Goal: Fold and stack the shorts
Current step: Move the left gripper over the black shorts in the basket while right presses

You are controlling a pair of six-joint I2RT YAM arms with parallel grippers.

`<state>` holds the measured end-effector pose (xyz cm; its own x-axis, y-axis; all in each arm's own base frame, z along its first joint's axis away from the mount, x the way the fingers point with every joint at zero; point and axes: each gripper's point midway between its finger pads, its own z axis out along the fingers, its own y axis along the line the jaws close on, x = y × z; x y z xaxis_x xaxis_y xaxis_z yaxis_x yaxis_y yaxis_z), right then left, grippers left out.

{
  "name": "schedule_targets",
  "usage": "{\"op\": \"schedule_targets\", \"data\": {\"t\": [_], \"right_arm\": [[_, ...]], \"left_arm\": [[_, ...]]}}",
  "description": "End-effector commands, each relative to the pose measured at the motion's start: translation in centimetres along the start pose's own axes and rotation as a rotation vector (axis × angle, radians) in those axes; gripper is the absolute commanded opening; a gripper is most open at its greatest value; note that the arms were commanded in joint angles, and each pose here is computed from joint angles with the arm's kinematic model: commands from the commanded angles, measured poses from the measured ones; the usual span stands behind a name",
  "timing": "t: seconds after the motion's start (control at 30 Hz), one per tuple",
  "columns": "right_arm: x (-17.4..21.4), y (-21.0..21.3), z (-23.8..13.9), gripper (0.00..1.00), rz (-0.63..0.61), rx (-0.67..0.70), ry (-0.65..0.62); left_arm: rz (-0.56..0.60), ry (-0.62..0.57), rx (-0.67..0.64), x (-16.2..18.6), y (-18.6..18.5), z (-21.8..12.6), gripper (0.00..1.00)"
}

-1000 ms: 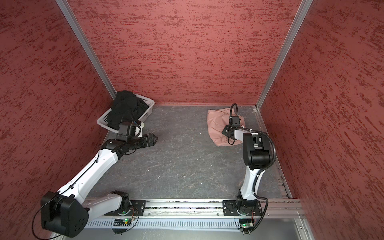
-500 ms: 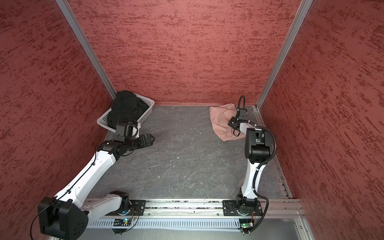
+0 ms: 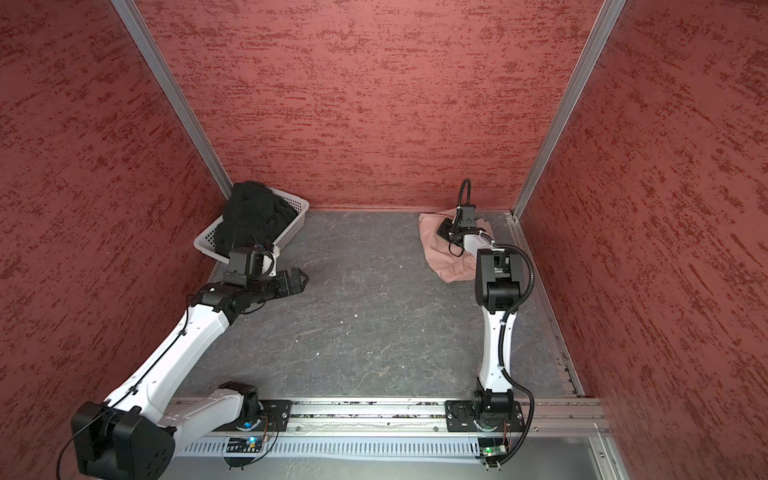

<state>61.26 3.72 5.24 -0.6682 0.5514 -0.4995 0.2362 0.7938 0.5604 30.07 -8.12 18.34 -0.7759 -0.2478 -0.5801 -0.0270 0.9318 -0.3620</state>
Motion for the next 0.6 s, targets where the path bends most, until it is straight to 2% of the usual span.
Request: {"op": "schedule_targets", "data": {"t": [0.0,0.23,0.57], "right_arm": [[0.0,0.3,-0.2,0.13,0.036,0.012,0.020],[-0.9,-3.4,0.0,0.12,0.104,0.034,0.026],[-4.4,-6.7,-1.3,0.12,0.069,0.113,0.002]], "left_arm": [[0.011,-0.027,-0.022,-0.7,0.4,-0.9,0.99],[0.005,-0.023,-0.018,-0.5,0.3,-1.1,0.99],[0.010,-0.031,-0.019,-0.7,0.3,-1.3,0.99]]}}
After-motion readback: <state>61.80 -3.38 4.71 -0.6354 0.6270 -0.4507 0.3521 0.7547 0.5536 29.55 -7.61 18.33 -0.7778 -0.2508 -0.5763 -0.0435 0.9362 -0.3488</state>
